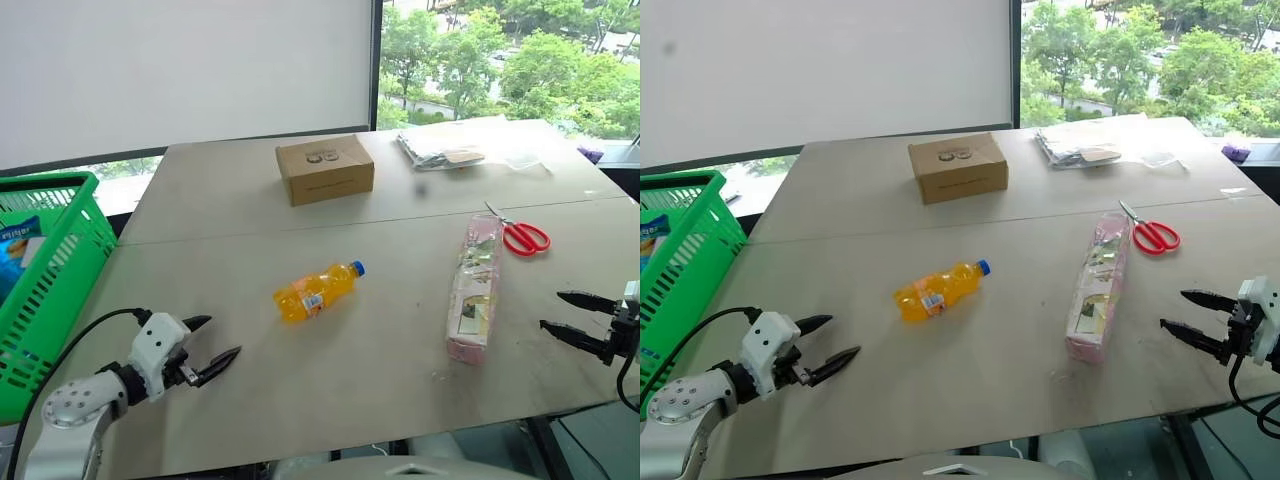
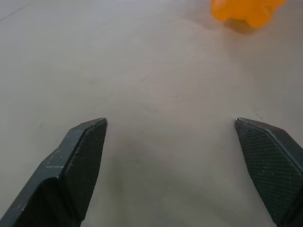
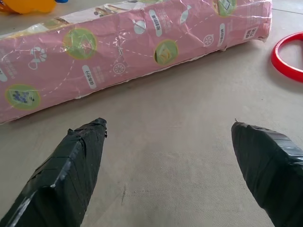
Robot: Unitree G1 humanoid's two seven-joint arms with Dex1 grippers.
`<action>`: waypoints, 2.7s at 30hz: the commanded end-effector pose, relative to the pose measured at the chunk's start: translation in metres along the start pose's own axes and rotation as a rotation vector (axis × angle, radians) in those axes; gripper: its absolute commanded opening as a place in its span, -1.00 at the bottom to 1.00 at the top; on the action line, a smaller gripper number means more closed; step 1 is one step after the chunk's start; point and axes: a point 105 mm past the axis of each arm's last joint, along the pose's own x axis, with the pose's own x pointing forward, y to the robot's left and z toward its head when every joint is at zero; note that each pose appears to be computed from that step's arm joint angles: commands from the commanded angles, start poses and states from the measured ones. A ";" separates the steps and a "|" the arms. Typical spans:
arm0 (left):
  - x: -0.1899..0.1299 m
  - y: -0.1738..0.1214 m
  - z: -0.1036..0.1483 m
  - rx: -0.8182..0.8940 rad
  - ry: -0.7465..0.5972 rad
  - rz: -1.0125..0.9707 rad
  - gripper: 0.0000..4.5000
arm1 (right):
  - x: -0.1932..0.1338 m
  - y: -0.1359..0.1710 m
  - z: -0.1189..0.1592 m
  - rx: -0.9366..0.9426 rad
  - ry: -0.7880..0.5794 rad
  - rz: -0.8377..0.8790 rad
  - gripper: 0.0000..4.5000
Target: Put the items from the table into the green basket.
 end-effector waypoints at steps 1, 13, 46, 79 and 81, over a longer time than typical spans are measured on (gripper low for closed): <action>0.000 0.009 0.009 0.040 -0.014 0.021 0.99 | 0.006 0.001 0.015 -0.078 -0.061 0.012 1.00; 0.008 0.020 0.021 0.053 -0.036 0.036 0.99 | 0.013 0.000 0.025 -0.134 -0.108 0.004 1.00; 0.100 -0.027 0.095 0.233 -0.007 -0.205 0.99 | 0.060 0.113 0.148 -0.244 -0.294 0.529 1.00; -0.068 0.186 0.180 -0.071 -0.339 0.869 0.38 | 0.152 0.145 0.206 -0.233 -0.535 0.563 1.00; -0.103 0.205 0.171 -0.046 -0.272 0.987 0.38 | 0.159 0.154 0.220 -0.222 -0.582 0.615 1.00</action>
